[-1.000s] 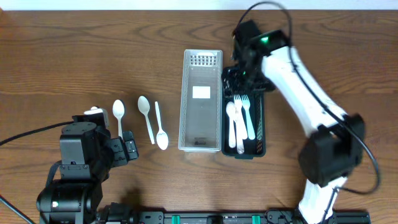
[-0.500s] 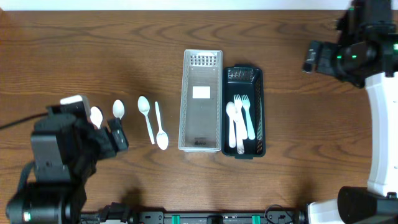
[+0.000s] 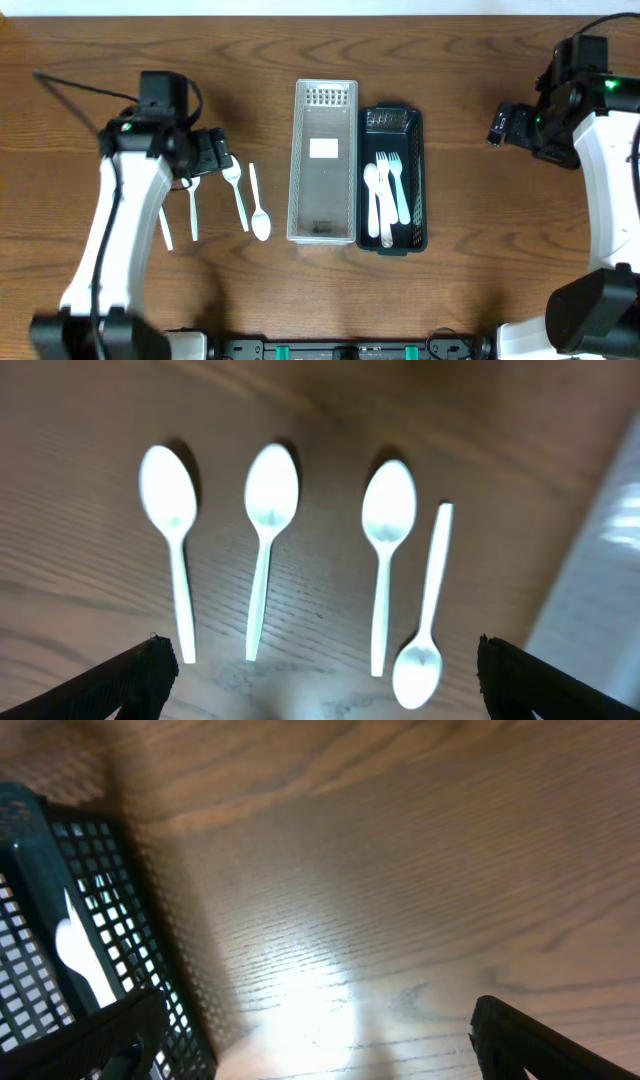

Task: Pack container

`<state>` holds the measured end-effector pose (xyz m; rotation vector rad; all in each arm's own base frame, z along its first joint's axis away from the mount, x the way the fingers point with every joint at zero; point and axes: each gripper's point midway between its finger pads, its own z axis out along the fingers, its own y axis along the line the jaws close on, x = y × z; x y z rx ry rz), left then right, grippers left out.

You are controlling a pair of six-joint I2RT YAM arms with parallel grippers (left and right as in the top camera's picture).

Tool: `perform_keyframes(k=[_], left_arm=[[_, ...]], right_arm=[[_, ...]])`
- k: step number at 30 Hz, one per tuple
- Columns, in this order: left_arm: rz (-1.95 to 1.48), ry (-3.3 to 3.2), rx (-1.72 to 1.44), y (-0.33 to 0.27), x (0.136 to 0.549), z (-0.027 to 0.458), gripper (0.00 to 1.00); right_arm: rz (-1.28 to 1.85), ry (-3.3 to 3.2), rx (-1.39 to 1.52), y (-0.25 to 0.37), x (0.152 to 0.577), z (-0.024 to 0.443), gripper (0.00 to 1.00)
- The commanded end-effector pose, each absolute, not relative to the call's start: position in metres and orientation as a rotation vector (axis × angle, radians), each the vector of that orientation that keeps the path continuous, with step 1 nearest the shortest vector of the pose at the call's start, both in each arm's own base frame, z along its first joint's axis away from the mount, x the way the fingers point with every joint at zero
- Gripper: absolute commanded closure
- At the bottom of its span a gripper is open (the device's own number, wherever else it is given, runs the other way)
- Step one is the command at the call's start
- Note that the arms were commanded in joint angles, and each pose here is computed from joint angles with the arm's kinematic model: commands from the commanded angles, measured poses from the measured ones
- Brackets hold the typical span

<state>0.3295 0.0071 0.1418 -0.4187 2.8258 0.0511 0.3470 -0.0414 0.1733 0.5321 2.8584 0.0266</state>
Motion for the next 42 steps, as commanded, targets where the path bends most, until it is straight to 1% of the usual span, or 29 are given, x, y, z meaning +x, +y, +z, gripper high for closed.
perform_keyframes(k=[1,8,13,21,34,42], left_arm=[[0.079,2.926,-0.449,0.008,0.329,0.109,0.02],[-0.054,3.03,-0.438,-0.01,0.329,0.054,0.02],[-0.055,3.045,-0.427,-0.01,0.325,0.034,0.02],[-0.056,3.036,-0.405,-0.011,0.328,0.02,0.02],[-0.075,2.974,-0.328,-0.026,0.345,0.019,0.02],[-0.051,2.999,-0.334,-0.024,0.343,0.009,0.02]], right_arm=[[0.037,2.861,0.519,-0.041,0.347,0.172,0.01],[0.037,2.862,0.519,-0.041,0.347,0.172,0.01],[0.037,2.861,0.519,-0.041,0.347,0.172,0.01],[0.037,2.862,0.519,-0.041,0.347,0.172,0.01],[0.036,2.865,0.507,-0.04,0.346,0.172,0.01],[0.036,2.865,0.508,-0.041,0.347,0.172,0.01]])
